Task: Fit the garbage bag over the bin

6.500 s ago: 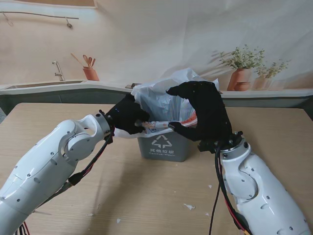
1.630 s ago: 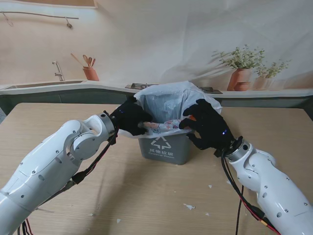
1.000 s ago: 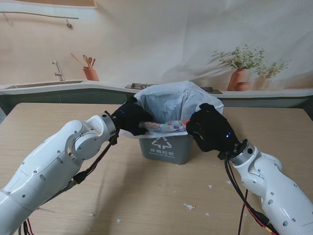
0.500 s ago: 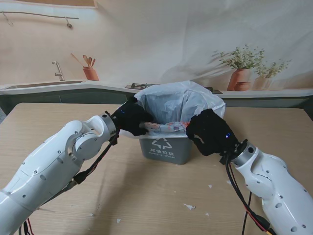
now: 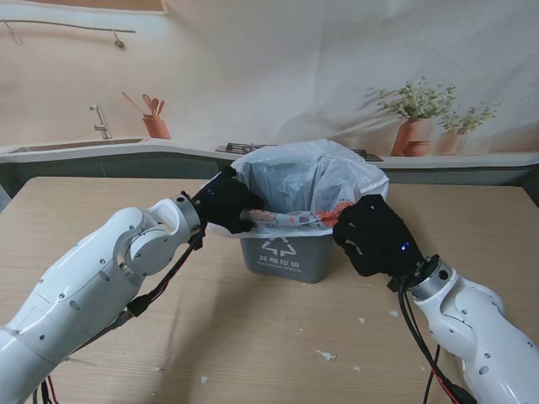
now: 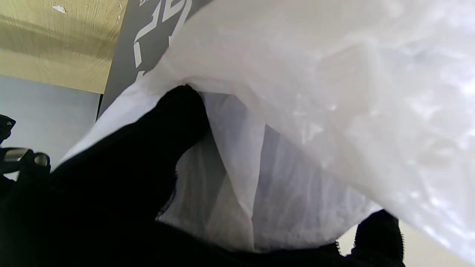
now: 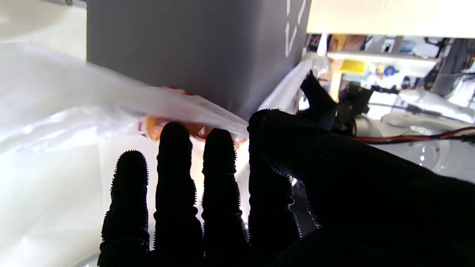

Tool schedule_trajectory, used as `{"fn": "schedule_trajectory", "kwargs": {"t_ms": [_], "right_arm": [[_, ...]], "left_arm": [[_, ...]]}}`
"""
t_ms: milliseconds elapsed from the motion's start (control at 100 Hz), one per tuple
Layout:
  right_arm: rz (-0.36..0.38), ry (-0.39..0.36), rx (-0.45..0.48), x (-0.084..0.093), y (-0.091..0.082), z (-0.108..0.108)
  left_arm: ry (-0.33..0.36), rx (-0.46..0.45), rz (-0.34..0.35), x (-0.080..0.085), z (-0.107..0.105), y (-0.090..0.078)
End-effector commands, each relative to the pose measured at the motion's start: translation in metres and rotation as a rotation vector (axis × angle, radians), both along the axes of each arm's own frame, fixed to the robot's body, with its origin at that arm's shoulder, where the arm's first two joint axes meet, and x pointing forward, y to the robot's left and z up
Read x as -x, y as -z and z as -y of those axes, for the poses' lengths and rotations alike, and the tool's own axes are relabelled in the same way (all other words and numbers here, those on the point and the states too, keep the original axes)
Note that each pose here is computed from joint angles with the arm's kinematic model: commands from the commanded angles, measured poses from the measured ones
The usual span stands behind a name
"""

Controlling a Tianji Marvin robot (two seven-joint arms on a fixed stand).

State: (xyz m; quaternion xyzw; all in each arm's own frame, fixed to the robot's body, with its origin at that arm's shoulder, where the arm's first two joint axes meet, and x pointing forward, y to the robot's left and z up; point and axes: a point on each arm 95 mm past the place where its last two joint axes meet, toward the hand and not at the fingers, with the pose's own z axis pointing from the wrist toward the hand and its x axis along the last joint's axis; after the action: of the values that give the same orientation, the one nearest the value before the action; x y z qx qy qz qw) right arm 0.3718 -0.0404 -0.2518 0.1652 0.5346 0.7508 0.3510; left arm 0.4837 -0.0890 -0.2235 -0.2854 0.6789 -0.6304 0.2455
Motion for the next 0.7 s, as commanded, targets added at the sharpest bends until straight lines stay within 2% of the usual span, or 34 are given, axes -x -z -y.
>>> {"fn": "schedule_trajectory", "kwargs": {"t_ms": [0, 130, 330, 480, 690], "right_arm": [[-0.073, -0.001, 0.028, 0.004, 0.014, -0.001], [-0.147, 0.002, 0.039, 0.002, 0.020, 0.000], [-0.196, 0.010, 0.058, -0.001, 0.027, 0.003], [-0.197, 0.011, 0.020, 0.004, 0.025, 0.007], [-0.153, 0.012, -0.115, 0.019, 0.015, 0.013]], "left_arm": [[-0.010, -0.023, -0.037, 0.001, -0.002, 0.013], [-0.008, -0.022, -0.035, 0.001, -0.001, 0.012], [-0.008, -0.022, -0.033, 0.001, -0.002, 0.011], [-0.007, -0.018, -0.032, 0.001, -0.002, 0.011], [-0.005, -0.013, -0.030, 0.002, -0.002, 0.012]]}}
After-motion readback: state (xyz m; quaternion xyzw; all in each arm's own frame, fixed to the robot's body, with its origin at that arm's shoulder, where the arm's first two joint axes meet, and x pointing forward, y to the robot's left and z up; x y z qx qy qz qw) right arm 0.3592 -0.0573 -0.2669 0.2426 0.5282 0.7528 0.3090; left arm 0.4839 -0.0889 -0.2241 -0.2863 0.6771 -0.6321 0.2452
